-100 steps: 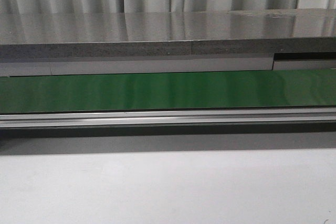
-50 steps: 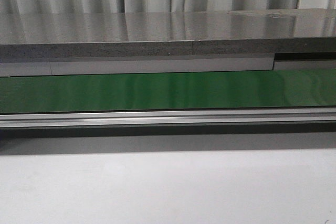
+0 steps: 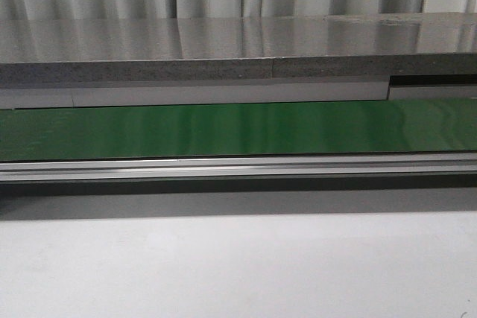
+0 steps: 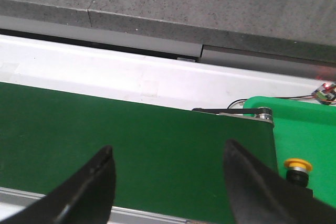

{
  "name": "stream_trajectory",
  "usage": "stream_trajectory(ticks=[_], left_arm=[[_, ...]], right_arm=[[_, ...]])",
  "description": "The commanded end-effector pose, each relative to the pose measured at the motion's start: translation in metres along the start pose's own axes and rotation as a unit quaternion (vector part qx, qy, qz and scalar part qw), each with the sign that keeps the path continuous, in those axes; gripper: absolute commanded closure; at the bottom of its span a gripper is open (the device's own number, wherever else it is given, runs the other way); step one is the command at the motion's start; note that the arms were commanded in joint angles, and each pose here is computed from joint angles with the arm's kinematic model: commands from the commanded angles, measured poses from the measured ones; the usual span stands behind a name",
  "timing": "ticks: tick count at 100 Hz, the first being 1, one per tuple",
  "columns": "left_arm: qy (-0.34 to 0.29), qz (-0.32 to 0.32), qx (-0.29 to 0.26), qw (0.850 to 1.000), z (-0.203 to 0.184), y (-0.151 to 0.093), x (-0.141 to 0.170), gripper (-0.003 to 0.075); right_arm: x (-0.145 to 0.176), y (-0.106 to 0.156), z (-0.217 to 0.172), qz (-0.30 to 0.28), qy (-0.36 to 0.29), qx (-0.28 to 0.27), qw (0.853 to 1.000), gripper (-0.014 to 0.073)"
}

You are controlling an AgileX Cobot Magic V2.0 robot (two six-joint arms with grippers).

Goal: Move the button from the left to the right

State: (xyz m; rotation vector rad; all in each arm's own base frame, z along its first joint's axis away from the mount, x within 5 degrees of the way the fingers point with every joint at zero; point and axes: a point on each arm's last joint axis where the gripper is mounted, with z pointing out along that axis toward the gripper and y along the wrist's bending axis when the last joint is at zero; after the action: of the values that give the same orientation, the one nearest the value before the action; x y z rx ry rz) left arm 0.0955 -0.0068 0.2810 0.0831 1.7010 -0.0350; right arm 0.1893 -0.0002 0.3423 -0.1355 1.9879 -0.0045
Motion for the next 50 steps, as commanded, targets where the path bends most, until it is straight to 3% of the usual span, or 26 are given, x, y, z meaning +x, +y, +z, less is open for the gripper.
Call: stream_trajectory(ticks=[1, 50], left_arm=[[-0.051, -0.002, -0.005, 0.999, -0.001, 0.001, -0.016, 0.0740], [-0.051, -0.002, -0.005, 0.999, -0.001, 0.001, -0.016, 0.0740]], right_arm=[[-0.003, 0.000, -0.021, 0.003, -0.075, 0.020, 0.997, 0.0138], [0.060, 0.017, -0.094, -0.008, -0.146, 0.017, 0.989, 0.0138]])
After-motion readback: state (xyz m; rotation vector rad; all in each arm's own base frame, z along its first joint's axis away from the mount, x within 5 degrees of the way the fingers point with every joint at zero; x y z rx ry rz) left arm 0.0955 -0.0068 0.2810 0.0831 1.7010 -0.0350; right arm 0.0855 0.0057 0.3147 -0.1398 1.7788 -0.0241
